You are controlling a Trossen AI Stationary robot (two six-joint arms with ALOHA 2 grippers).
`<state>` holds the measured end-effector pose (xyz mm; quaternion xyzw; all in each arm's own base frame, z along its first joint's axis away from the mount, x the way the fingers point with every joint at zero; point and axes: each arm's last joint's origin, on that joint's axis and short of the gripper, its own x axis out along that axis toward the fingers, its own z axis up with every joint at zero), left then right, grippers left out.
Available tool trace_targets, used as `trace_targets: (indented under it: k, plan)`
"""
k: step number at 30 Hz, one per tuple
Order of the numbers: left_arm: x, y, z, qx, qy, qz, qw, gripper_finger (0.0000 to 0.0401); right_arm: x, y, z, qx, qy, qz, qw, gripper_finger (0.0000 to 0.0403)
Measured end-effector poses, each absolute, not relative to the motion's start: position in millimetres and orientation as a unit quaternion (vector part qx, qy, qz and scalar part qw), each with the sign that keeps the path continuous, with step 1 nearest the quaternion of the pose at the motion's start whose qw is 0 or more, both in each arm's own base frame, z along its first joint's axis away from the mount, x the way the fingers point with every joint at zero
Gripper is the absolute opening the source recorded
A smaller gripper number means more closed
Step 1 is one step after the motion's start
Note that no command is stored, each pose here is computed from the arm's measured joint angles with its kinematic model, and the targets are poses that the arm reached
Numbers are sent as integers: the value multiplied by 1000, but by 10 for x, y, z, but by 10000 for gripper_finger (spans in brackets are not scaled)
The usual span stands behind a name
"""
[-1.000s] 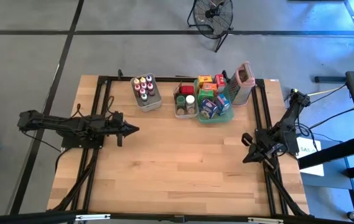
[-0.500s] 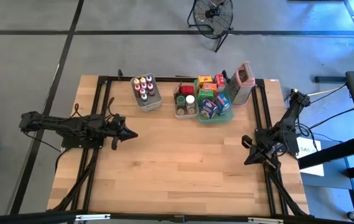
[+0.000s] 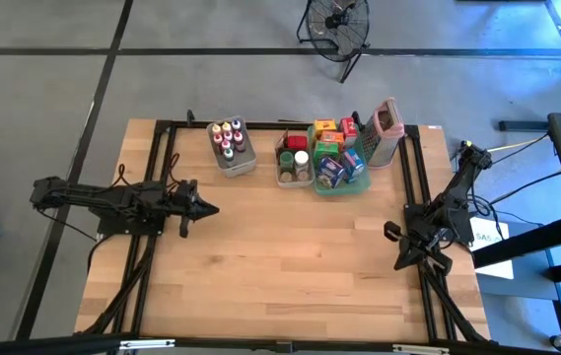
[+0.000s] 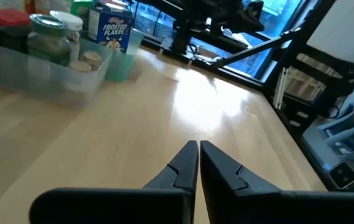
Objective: Pick & Place Kitchen Items
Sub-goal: Return to Home Position
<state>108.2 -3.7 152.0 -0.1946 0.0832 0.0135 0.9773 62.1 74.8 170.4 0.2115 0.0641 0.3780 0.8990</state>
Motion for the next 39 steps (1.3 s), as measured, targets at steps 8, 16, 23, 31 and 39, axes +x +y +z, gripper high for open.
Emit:
trace_targets:
  k: [8,16,23,31,39]
  plan:
    - [1083,-36,1524,-197,81,14,977,16,619,750,1703,211,65,382,897,3]
    - [1083,-36,1526,-197,80,14,977,10,619,750,1703,211,66,383,897,3]
    - [1083,-36,1526,-197,80,14,977,16,619,750,1703,211,65,383,897,3]
    - [1083,-36,1526,-197,80,14,977,14,619,750,1703,211,65,383,897,3]
    - [1083,-36,1526,-197,80,15,977,13,619,750,1703,211,65,383,897,3]
